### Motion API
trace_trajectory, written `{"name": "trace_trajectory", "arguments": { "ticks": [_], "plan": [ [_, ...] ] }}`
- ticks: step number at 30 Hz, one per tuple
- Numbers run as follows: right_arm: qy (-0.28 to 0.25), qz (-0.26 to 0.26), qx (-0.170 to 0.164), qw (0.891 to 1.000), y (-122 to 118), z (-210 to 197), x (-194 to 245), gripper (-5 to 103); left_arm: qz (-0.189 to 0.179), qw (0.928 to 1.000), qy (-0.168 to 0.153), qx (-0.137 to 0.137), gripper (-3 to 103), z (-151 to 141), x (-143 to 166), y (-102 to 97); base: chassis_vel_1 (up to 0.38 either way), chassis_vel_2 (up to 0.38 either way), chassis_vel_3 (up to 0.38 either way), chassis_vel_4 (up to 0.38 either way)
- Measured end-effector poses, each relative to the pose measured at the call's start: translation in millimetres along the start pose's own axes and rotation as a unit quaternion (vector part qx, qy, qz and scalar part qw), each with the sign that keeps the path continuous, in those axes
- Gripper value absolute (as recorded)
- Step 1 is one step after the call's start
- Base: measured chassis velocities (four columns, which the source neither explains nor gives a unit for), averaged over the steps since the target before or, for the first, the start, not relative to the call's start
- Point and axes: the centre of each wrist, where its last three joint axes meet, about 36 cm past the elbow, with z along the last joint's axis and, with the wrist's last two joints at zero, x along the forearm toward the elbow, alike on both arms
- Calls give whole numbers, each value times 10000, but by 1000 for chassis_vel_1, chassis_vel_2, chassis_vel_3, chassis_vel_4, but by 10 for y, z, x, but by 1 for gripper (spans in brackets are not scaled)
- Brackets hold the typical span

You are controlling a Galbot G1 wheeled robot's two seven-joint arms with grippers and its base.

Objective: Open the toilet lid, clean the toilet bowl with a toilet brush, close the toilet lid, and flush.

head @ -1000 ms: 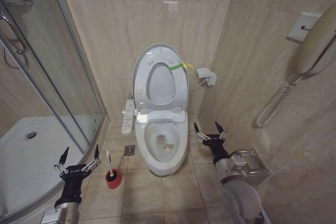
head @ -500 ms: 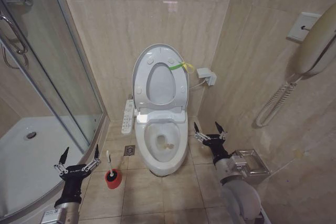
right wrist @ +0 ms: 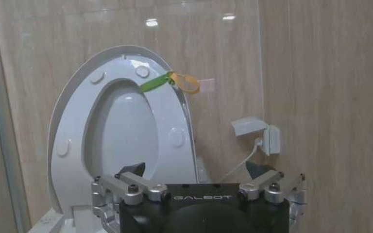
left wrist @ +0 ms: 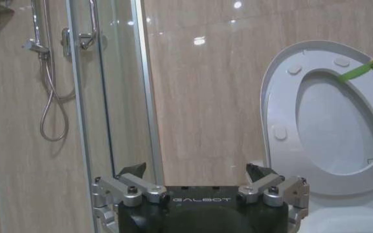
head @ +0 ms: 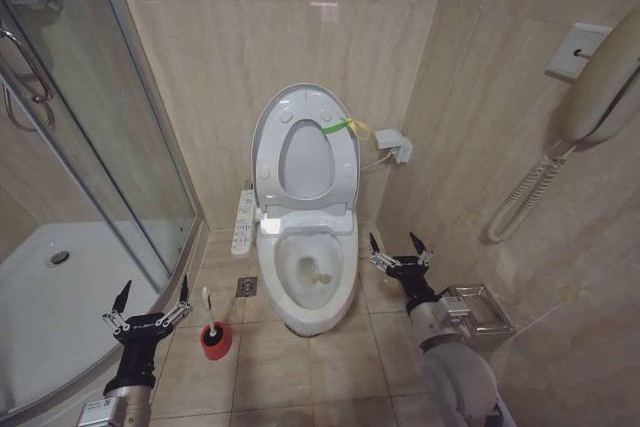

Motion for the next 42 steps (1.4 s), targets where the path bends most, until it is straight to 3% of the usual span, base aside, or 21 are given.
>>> {"name": "trace_trajectory", "arguments": {
  "ticks": [42],
  "plan": [
    [0,0,0,10000,0,0,0,100,0,10000,0,0,100,0,0,0,0,0,0,0]
  ]
}}
